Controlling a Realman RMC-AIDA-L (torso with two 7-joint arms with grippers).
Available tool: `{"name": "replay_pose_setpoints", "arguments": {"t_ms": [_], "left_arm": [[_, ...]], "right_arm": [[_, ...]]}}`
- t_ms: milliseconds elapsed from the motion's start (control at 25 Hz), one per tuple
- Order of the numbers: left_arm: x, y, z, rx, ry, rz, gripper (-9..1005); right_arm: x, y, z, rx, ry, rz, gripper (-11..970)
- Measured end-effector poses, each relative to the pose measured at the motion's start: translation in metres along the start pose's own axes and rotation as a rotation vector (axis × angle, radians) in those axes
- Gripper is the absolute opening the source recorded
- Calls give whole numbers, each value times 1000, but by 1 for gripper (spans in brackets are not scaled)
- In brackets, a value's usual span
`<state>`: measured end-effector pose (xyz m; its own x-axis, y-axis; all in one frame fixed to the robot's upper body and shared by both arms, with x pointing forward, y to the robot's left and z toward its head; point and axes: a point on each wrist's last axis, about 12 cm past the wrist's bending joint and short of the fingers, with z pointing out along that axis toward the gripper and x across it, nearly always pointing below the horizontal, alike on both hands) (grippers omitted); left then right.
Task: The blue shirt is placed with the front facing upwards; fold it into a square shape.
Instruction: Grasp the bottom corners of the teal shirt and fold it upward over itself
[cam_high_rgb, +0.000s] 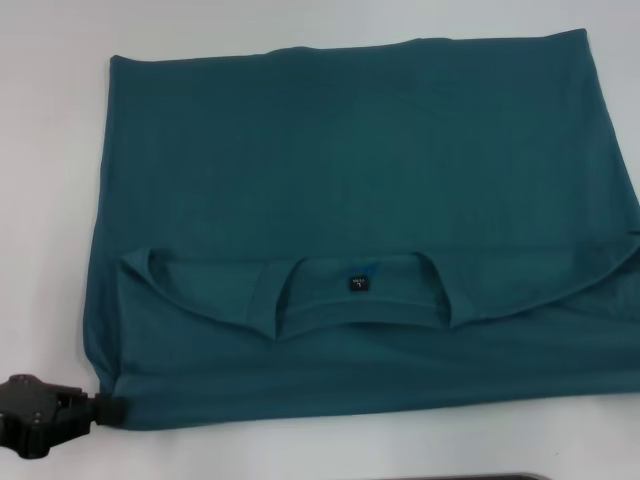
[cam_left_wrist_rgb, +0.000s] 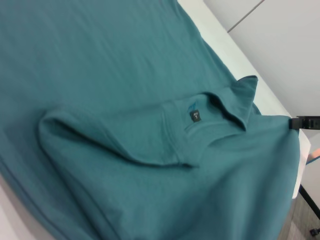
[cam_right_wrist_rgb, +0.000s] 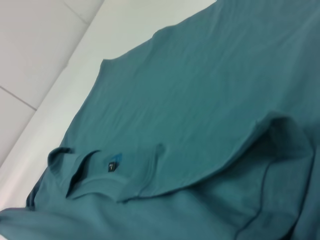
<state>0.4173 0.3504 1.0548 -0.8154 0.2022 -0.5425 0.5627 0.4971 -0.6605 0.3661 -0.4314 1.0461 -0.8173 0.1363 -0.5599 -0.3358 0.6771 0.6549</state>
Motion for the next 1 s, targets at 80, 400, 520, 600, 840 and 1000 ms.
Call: {"name": "replay_pose_setpoints", "arguments": {"t_ms": [80,400,520,600,840,1000], "left_arm": [[-2,0,-1,3,0,11,10],[-7,2,-7,-11,-10,22,13],[-7,3,-10,-24,-31,20,13],[-9,4,-11,-30,-38,23,13],[-23,7,-13,-43,-94,51,12],[-43,8,-8,-35,-114,91,12]], "right_arm": [[0,0,0,2,-3,0,36],[-4,1,2,-7,-20,-7,36],[-8,0,3,-8,-23,-16,36],[-11,0,4,-11,-23,-22,36],[-24,-1,6,-11,-50,-45,36],[-37,-3,10,-8,-81,-64,36]]}}
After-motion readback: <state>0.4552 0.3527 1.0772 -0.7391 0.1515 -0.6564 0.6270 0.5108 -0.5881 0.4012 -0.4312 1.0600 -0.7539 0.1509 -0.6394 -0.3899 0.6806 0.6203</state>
